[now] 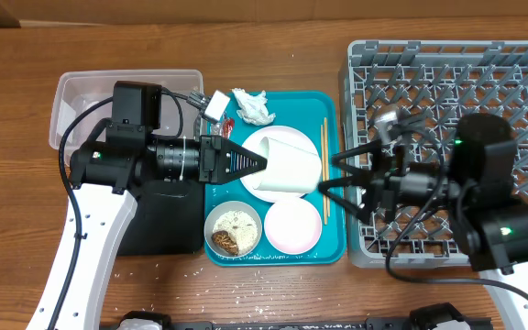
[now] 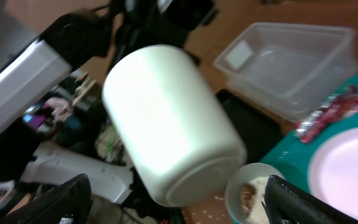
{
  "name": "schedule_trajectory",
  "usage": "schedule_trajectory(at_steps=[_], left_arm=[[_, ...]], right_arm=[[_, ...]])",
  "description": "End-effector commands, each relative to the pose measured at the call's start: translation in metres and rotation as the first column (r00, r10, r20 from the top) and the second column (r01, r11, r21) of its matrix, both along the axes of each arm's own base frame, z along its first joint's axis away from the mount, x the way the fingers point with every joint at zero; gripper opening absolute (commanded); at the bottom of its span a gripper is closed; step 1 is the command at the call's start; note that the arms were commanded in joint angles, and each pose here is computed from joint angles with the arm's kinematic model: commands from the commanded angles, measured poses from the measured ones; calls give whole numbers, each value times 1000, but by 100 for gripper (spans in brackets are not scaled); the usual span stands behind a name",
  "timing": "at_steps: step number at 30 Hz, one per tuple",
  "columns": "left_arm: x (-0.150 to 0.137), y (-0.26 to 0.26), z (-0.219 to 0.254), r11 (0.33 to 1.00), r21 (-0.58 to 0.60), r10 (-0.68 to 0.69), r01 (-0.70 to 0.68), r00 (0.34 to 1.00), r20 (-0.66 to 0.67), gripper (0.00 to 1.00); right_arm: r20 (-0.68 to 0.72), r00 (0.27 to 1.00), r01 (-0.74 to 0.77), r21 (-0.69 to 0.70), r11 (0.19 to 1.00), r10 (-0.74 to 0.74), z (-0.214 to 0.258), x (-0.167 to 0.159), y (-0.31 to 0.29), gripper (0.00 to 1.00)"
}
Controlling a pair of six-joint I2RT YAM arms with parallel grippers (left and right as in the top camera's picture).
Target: Sort waste into correct bins and load items into the dishwasher
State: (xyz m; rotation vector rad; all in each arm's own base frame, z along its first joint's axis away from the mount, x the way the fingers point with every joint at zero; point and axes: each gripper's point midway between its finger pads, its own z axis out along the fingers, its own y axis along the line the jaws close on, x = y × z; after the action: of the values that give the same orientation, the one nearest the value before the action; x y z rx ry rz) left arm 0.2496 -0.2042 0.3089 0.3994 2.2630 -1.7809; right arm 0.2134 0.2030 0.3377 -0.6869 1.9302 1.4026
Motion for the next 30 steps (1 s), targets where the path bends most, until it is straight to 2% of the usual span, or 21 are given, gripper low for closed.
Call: schedule_trajectory(at_steps=[1, 4, 5, 6, 12, 15, 16, 17, 18, 19, 23, 24, 28, 30], left_arm=[[-11, -4, 19, 992, -99, -75, 78, 997, 35, 4], [-11, -4, 20, 992, -100, -76, 79, 996, 39, 4], [-11, -4, 20, 992, -100, -76, 80, 996, 40, 4], [-11, -4, 20, 992, -100, -76, 80, 996, 40, 4], [-11, -4, 20, 992, -100, -76, 80, 996, 40, 4], [-11, -4, 20, 992, -100, -76, 80, 996, 40, 7], [-11, -4, 20, 992, -99, -76, 79, 996, 40, 18], [-10, -4, 19, 993, -95, -72, 76, 997, 41, 51], [-9, -3, 17, 994, -87, -66, 69, 997, 40, 73], [-6, -3, 14, 996, -68, -52, 55, 998, 42, 100], [5, 3, -7, 998, 52, 25, -26, 999, 28, 100], [10, 6, -18, 991, 115, 63, -65, 998, 25, 100], [24, 28, -56, 922, 340, 192, -187, 981, 18, 100], [23, 30, -59, 913, 361, 201, -192, 979, 12, 100]], right_arm=[[57, 988, -147, 41, 988, 145, 18, -22, 23, 91], [73, 978, -199, 57, 978, 195, 23, -27, 38, 86], [81, 975, -214, 64, 975, 209, 25, -28, 42, 82], [101, 970, -229, 68, 971, 222, 27, -29, 46, 73], [123, 977, -183, 57, 981, 175, 28, -20, 46, 75], [121, 977, -183, 57, 981, 176, 28, -20, 45, 61], [123, 977, -179, 56, 982, 171, 28, -19, 45, 59], [122, 982, -153, 47, 987, 147, 26, -15, 45, 59], [119, 986, -122, 35, 992, 118, 24, -11, 44, 59], [107, 992, -64, 10, 998, 63, 19, -3, 41, 59], [79, 977, 205, -125, 971, -196, -5, 23, 13, 59], [80, 963, 267, -158, 951, -257, -10, 27, 3, 59], [42, 849, 514, -300, 804, -527, -31, 35, -53, 59], [34, 786, 580, -388, 716, -618, -45, 32, -80, 59]])
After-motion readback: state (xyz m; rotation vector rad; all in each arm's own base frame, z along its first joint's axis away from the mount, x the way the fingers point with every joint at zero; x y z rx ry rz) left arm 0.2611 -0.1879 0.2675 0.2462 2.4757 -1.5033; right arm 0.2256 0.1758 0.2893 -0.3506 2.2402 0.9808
